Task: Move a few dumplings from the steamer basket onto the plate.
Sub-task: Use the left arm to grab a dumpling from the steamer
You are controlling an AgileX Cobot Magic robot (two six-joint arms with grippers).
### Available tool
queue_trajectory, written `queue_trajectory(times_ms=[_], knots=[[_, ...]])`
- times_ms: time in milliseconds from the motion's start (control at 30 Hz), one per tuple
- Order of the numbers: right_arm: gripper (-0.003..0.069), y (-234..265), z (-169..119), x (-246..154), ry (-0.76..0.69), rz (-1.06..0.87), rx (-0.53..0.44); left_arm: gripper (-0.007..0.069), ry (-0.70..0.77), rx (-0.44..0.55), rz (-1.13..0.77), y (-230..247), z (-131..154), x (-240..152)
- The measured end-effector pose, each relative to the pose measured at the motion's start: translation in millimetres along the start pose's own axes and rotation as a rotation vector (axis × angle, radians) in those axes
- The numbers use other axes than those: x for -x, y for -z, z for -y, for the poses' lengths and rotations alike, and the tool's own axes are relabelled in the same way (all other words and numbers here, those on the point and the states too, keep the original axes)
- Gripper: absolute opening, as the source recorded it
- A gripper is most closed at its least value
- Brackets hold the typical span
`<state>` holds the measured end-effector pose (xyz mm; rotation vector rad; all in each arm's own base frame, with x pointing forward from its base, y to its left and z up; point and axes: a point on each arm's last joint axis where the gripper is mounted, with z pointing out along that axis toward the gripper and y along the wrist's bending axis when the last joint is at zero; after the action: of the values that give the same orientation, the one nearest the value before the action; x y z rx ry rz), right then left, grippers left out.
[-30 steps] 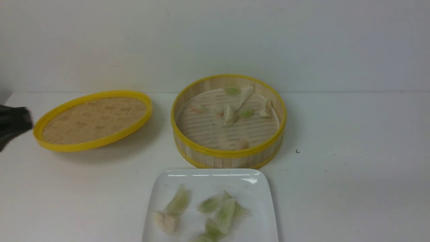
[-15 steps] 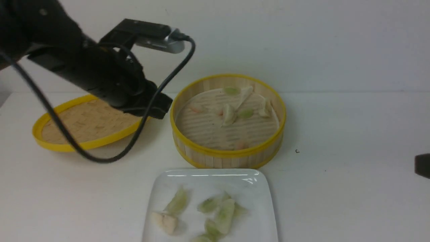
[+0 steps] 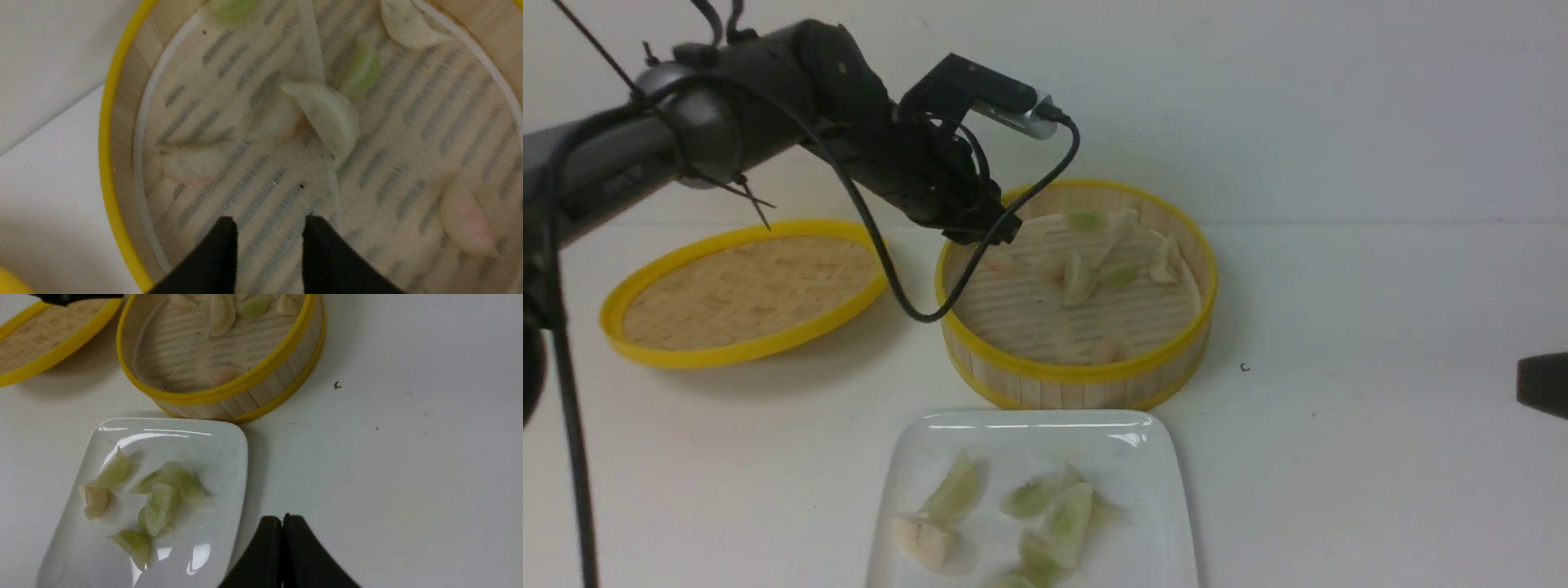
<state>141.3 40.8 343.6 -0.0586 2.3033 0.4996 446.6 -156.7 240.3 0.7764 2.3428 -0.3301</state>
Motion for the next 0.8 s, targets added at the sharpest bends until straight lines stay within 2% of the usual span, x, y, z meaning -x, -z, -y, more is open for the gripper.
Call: queue_trajectory(times_ms=[167,333,633,733,800], knots=[[-0.0015,0,0,1,-0.008,0.013,-0.001,0.0449,0.003,0.021,0.012,-38,-9,0],[-0.0015,0,0,1,-0.008,0.013,-0.001,0.0499,-0.037,0.05,-0.007,-74,-19,-9],[-0.0015,0,0,1,-0.008,0.013,-0.001,0.0492,-0.081,0.069,-0.011,-93,-23,-16],[-0.0015,0,0,1,-0.007,0.013,-0.001,0.0408,-0.06,0.07,-0.011,-93,-23,-15],[-0.0015,0,0,1,-0.006,0.013,-0.002,0.0296,-0.046,0.074,-0.017,-92,-24,-15]])
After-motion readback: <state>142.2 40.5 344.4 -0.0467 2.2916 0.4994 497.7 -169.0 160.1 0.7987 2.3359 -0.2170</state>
